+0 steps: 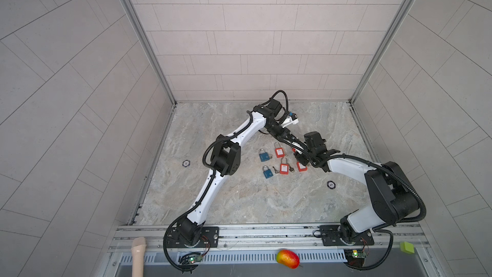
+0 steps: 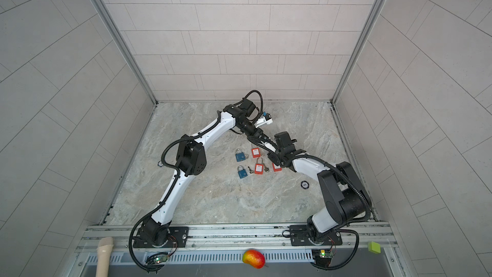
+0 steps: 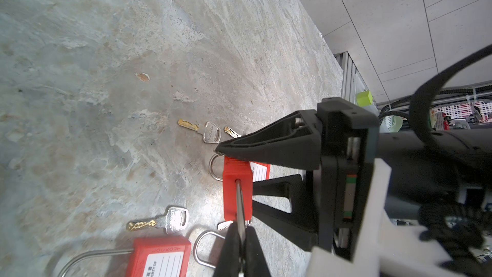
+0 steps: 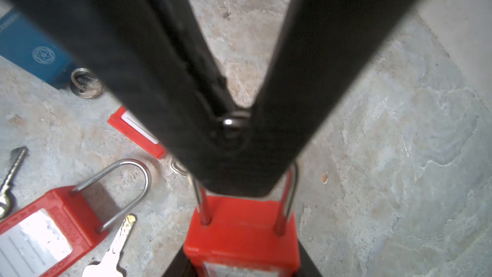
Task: Lock with the key
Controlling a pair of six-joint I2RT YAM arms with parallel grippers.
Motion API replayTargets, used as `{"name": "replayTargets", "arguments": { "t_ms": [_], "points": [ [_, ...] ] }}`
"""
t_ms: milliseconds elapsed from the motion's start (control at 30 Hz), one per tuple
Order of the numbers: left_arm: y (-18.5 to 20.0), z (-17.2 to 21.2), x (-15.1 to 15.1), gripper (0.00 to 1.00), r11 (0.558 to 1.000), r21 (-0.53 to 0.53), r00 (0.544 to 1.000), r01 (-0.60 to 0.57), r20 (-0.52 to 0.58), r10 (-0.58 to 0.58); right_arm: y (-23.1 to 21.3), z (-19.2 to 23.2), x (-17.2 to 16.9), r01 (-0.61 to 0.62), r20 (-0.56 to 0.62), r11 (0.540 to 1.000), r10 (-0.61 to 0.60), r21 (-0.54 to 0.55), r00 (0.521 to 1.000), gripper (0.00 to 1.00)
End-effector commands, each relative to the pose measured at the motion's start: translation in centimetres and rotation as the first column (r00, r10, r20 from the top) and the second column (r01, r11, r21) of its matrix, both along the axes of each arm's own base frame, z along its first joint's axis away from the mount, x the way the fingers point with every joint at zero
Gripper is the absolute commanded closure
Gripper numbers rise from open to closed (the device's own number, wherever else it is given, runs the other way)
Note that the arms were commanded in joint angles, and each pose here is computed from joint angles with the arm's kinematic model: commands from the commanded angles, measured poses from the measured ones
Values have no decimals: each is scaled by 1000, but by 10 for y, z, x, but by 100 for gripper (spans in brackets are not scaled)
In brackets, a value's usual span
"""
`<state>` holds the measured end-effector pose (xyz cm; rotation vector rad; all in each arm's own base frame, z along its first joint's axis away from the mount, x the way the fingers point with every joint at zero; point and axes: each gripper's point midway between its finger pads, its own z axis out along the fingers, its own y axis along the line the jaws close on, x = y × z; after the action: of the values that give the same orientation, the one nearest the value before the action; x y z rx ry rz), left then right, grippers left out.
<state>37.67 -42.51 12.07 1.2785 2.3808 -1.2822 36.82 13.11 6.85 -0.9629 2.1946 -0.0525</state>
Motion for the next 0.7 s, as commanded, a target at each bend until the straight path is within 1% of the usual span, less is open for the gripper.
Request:
{"name": "replayTargets", "arguments": {
  "t_ms": [0,100,167,200,233,300,333,367,400,433,467,500,567,600,667],
  "points": [
    [-5,38,-21,100,995,-80,998,64,8,-63,2,15,2,-11,34,1000,10,17,999,73],
    [-3,37,-19,100,996,-73,998,58,7,-58,3,19,2,-14,39,1000,14,21,999,79],
    [-2,35,-17,91,997,-55,999,48,20,-47,5,23,2,-14,46,999,12,30,999,80],
    [-2,34,-14,78,998,-45,999,43,34,-41,5,25,2,-10,45,999,8,37,999,80],
    [-1,34,-9,61,999,-25,998,29,65,-27,6,27,2,-1,41,999,-1,47,999,80],
    [4,37,5,47,1000,-9,992,-6,125,7,6,29,1,21,23,997,-23,68,999,81],
    [7,41,17,32,999,-3,986,-46,162,46,6,30,0,32,11,996,-33,79,999,81],
    [11,44,29,4,996,-5,979,-86,186,86,6,31,0,43,1,995,-43,86,999,81],
    [16,49,43,0,991,-8,967,-135,219,134,7,30,-2,52,-16,994,-51,96,999,81],
    [24,53,60,0,981,-7,948,-195,256,190,7,30,-3,63,-33,993,-59,102,998,81],
    [30,59,70,0,974,-17,933,-224,286,220,7,30,-2,81,-48,991,-76,109,996,81],
    [38,66,83,0,962,-20,906,-272,333,263,8,30,-2,93,-65,990,-86,109,994,81],
    [55,77,101,0,938,-23,844,-347,428,323,8,30,-2,120,-113,987,-108,107,988,81],
    [67,82,114,0,911,-22,792,-412,487,369,8,32,-1,141,-132,985,-127,102,983,81],
    [88,89,127,0,875,-26,711,-484,570,411,6,33,1,188,-166,979,-173,83,971,82]
  ]
}}
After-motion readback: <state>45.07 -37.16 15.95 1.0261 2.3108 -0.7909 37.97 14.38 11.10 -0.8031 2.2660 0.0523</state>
